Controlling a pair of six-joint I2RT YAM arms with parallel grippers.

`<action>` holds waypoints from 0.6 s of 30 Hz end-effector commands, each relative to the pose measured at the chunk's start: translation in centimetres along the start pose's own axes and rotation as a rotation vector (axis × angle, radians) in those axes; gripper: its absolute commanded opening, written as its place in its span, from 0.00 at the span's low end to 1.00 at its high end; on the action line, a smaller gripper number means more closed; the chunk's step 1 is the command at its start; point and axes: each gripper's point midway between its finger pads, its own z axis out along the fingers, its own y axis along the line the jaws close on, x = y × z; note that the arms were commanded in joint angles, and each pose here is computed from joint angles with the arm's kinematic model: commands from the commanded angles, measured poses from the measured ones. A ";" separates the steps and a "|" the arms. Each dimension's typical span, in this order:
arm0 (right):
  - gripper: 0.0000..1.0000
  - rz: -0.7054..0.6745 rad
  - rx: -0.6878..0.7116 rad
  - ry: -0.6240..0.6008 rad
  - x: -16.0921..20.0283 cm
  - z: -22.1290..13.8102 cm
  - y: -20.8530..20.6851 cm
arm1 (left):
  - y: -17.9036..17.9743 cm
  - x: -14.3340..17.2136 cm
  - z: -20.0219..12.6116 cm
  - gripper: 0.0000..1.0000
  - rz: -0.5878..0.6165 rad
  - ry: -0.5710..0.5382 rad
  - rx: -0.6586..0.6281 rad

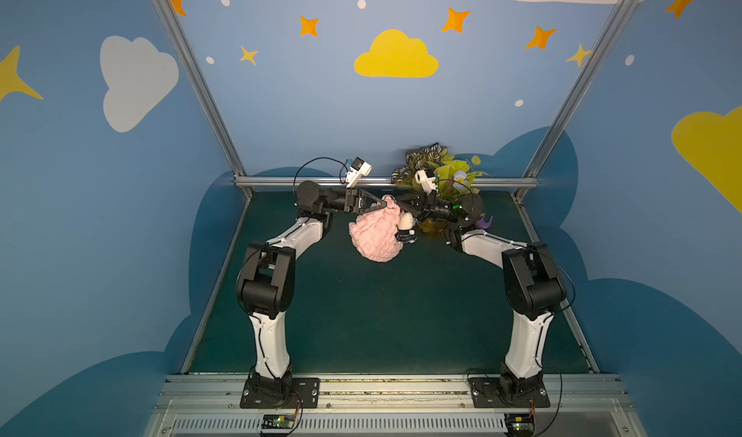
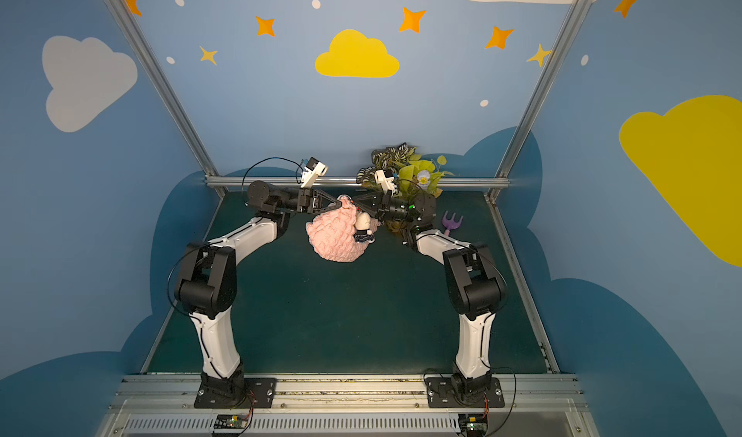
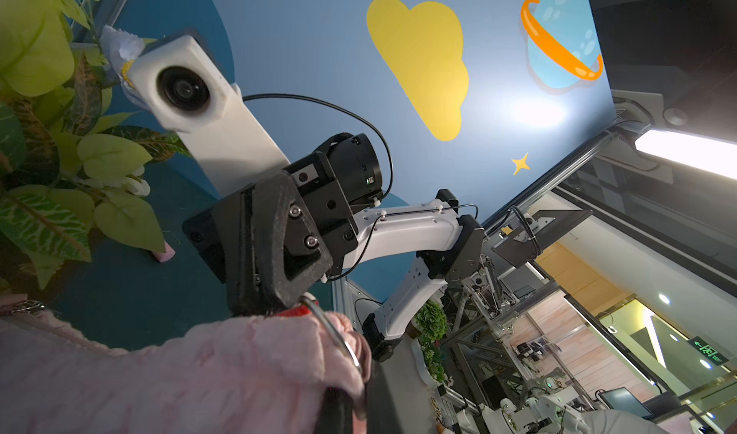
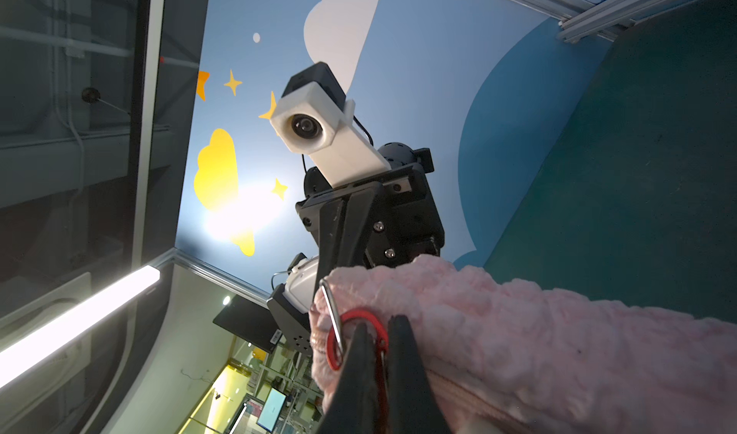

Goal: Remove the decoration from the bag
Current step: Remove the decoration item from the bag, then place the bag at the center of the board.

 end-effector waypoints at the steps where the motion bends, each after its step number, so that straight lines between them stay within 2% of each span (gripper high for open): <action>1: 0.00 -0.019 -0.116 -0.269 -5.7 -1.7 4.3 | -4.3 1.4 1.0 0.02 0.198 0.121 0.035; 9: 0.00 -0.073 -0.061 -0.240 -3.6 -1.5 5.3 | -3.7 0.1 0.2 0.02 0.204 0.052 0.016; 15: 0.00 -0.121 0.061 -0.199 -2.0 -1.9 3.8 | -3.9 0.0 -0.1 0.02 0.205 0.036 0.010; 18: 0.00 -0.132 0.152 -0.190 -0.9 -2.8 2.0 | -3.1 0.0 -1.1 0.02 0.178 -0.019 -0.014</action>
